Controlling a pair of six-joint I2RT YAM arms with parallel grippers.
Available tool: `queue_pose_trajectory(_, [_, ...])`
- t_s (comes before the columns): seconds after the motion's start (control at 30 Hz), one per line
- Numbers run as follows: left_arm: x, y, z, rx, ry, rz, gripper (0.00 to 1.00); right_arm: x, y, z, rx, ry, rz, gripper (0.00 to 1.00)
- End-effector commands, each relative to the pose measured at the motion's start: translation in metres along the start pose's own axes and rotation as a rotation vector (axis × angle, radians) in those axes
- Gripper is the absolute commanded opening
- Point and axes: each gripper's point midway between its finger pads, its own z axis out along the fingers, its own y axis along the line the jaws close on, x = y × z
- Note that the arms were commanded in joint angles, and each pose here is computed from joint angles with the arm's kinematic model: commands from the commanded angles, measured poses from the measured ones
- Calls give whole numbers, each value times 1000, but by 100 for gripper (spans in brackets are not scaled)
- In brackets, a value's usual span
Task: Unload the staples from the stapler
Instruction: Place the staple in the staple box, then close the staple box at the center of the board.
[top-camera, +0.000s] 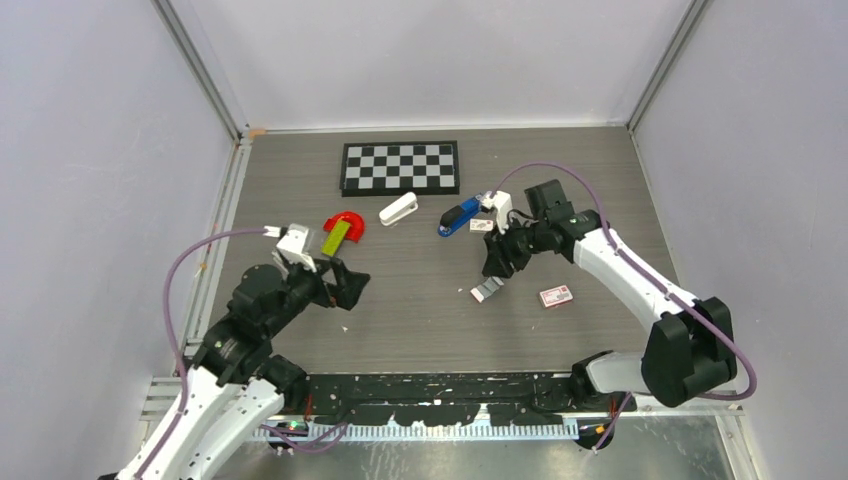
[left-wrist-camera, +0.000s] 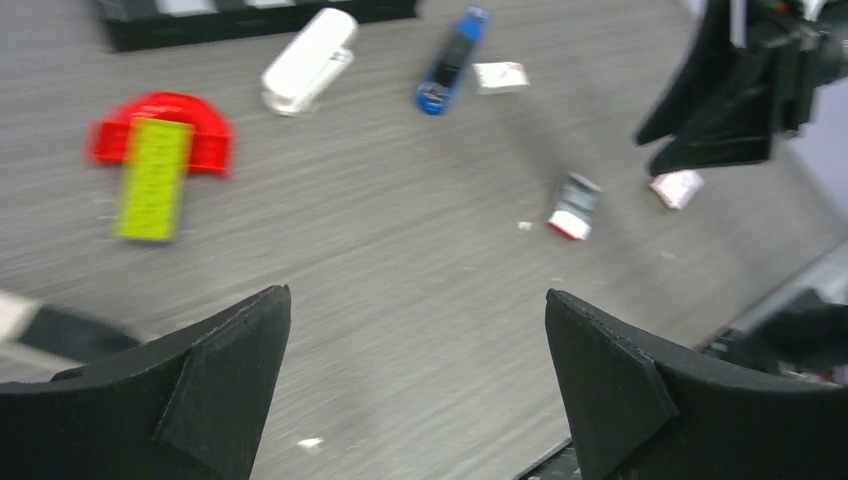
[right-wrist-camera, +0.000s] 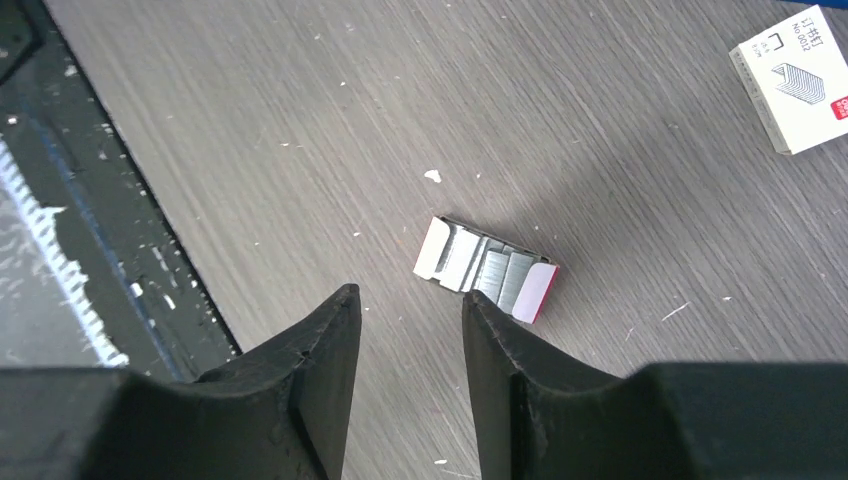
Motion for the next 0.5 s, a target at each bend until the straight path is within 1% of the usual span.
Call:
queue_pose_trajectory(0.0, [-10,-65,22,338,-26,-182,100,-9,24,-32,-144,-42,-56,49])
queue_pose_trajectory(0.07, [1,-72,36,379,-8,-228,100,-10,20,-41,-129,-52,-59,51])
queue_pose_trajectory(0.17, [21,-76,52,393,11,-220,100,-11,12,-55,-98,-71,-49,55])
queue_pose_trajectory(0.27, [33,-85,61,398,16,-157,100,-9,4,-64,-66,-73,-39,58])
queue_pose_trajectory(0.33, [41,-94,67,401,23,-87,100,-8,-1,-68,-47,-70,-30,60])
queue_pose_trajectory(0.47, [63,-119,81,422,73,39,100,-6,-6,-71,-24,-61,-17,61])
